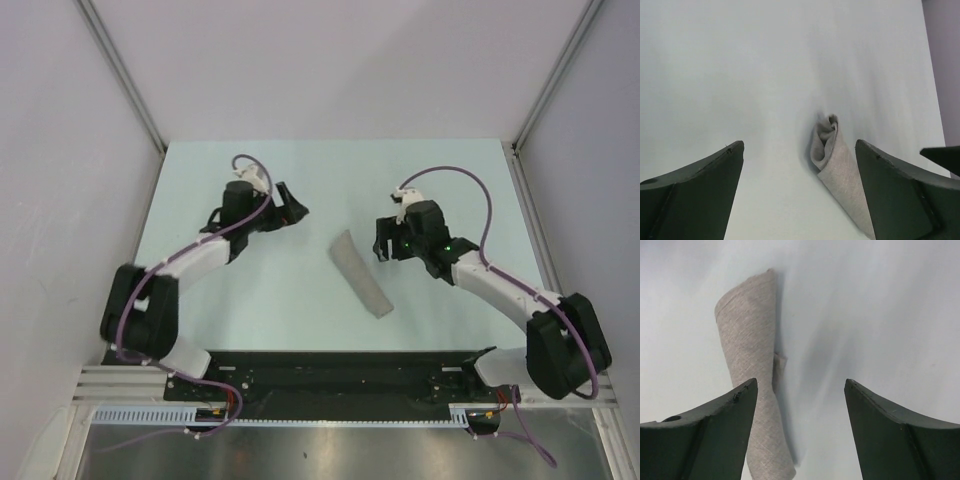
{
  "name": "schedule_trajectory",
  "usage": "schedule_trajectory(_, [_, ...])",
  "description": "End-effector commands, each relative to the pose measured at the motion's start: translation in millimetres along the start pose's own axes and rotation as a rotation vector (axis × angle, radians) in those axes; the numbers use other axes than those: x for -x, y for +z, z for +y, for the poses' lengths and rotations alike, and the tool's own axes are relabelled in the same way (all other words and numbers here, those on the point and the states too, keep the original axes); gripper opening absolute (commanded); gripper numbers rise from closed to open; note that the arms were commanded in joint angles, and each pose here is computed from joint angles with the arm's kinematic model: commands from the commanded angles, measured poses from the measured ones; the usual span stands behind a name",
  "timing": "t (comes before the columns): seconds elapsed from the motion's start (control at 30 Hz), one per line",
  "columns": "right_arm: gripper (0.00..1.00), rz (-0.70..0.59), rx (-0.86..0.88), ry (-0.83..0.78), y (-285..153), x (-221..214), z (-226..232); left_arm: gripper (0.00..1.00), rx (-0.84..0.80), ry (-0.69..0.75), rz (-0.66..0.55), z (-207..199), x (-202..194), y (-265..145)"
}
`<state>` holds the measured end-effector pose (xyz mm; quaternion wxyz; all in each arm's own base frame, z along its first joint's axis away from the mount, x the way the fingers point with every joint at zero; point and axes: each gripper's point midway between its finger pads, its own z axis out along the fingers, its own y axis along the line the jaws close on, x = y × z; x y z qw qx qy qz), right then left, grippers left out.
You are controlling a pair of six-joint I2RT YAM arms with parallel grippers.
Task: Fold the napkin, place the utensils inside, and roll it up
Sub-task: Roll the napkin with the utensil
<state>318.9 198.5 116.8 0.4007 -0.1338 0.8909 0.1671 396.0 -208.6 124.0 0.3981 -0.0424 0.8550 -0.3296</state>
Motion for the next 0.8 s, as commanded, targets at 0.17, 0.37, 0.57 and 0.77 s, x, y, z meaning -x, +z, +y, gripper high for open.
schedule_trajectory(0.17, [0.76,-0.243,-0.018,0.08,-48,45,-37,1.0,0.228,0.126,-0.348,15,51,-147])
schedule_trajectory(0.37, [0.76,-0.283,-0.028,0.062,-64,49,-42,1.0,0.2,0.182,-0.378,3,38,-195])
schedule_trajectory(0.57, [0.76,-0.303,-0.038,0.052,-71,47,-44,1.0,0.25,0.211,-0.378,10,30,-215])
schedule_trajectory(0.77, [0.76,-0.295,-0.036,0.045,-72,43,-44,1.0,0.24,0.204,-0.362,10,27,-210])
